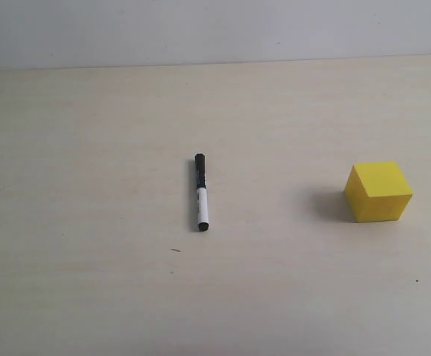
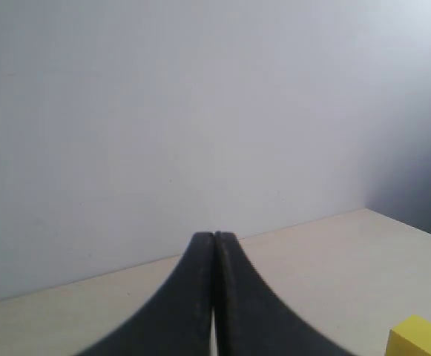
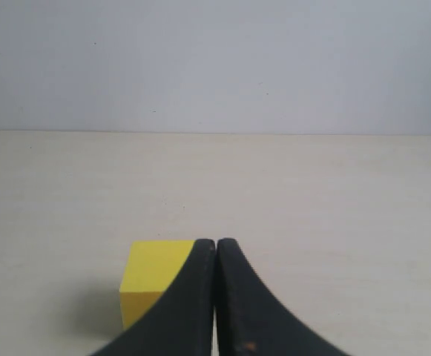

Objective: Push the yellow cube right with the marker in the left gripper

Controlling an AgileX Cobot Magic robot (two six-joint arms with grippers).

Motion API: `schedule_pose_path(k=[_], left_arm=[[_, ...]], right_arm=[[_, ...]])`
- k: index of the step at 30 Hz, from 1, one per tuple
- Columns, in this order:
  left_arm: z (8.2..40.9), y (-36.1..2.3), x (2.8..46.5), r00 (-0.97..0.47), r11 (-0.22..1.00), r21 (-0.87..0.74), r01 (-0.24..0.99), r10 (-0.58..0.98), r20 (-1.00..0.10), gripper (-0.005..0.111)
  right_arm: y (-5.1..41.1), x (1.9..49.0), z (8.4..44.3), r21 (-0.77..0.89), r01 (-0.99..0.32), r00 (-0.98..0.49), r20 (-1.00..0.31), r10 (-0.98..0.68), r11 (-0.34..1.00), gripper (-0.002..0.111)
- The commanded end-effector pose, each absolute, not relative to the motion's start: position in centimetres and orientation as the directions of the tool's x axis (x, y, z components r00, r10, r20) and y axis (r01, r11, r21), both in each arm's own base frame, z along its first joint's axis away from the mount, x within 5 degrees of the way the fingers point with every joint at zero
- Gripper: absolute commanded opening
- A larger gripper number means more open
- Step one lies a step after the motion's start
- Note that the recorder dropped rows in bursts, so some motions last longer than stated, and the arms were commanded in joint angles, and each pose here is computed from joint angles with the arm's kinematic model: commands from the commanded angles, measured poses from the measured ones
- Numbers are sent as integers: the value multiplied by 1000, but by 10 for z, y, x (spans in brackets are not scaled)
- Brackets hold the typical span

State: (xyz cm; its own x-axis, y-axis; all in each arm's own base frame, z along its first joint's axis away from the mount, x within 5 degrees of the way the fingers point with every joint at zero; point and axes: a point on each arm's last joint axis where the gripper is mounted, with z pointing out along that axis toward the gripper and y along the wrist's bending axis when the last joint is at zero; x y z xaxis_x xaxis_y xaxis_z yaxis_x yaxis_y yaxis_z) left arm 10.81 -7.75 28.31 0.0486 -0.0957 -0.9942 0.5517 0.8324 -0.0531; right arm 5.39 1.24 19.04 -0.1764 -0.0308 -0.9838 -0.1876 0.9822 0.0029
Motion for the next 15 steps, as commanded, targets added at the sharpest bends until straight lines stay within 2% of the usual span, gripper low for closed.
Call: schedule_pose_path(k=[1,8,12,15], left_arm=[[283,-77,107,55,832,-42,553,-87,-995,0],[283,-77,107,63,833,-31,553,-78,-995,0],[283,-77,107,192,825,199,529,111,-975,0],[283,-77,107,209,821,229,522,137,-968,0]], right_arm=[[12,54,189,-1,-183,-171,-985,-33,983,0],[12,54,189,-1,-183,-171,-985,-33,983,0],[12,54,189,-1,-183,-171,-985,-33,983,0],[12,54,189,-1,-183,-171,-985,-33,983,0]])
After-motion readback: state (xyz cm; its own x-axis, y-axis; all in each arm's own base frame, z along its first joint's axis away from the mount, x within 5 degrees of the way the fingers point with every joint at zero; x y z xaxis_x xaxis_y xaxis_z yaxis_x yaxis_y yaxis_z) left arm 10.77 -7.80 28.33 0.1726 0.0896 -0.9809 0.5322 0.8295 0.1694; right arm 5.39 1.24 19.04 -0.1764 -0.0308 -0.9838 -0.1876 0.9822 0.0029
